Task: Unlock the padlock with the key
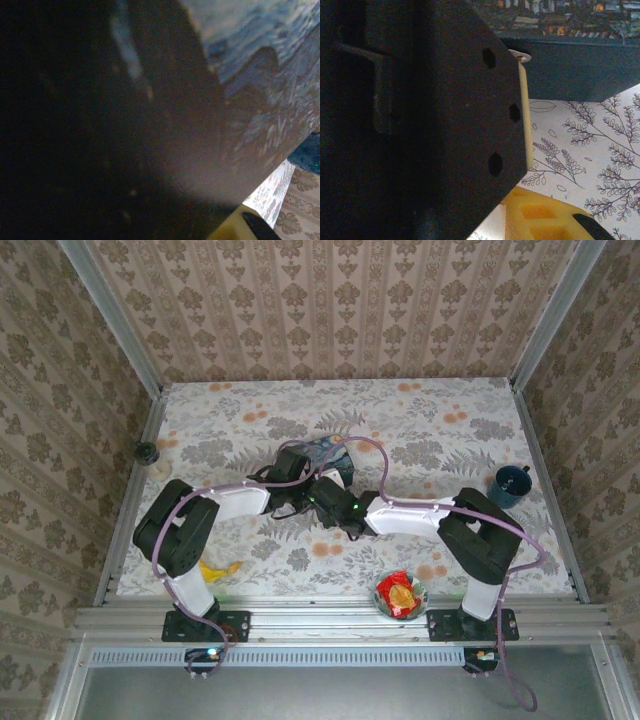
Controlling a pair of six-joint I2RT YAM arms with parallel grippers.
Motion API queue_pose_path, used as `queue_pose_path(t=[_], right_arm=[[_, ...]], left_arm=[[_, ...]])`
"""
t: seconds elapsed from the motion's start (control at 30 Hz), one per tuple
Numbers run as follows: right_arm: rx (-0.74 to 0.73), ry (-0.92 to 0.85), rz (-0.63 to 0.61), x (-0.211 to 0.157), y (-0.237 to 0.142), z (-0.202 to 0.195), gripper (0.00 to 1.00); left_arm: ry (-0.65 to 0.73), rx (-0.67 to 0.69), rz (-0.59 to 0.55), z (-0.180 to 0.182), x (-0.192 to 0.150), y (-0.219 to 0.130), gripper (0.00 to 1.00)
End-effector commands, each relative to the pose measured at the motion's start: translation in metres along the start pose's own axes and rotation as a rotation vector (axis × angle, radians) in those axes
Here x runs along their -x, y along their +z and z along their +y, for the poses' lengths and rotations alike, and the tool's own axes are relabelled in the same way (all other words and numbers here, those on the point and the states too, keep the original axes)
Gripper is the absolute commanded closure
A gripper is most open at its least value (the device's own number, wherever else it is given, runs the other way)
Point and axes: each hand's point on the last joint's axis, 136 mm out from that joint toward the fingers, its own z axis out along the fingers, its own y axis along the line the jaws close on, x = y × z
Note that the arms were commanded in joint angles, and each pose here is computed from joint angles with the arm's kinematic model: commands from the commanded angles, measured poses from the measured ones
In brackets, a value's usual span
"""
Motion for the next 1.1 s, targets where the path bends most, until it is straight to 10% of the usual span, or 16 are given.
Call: queue_pose_path(t=[0.0, 0.47, 1.07], right_arm=[[-0.074, -0.001, 0.024, -0.009, 0.011, -0.010, 0.77], [0.025, 0.098, 0.005, 0.000, 0.012, -0.015, 1.00], [0.475, 0.459, 0.017, 0.024, 0.009, -0.029, 1.00]], left_arm=[[-0.026, -0.049, 0.073, -0.011, -0.015, -0.001, 1.00], [-0.016, -0.057, 0.084, -0.014, -0.016, -0.001, 1.00], [0.002, -0.086, 0.101, -0.019, -0.022, 0.003, 1.00]])
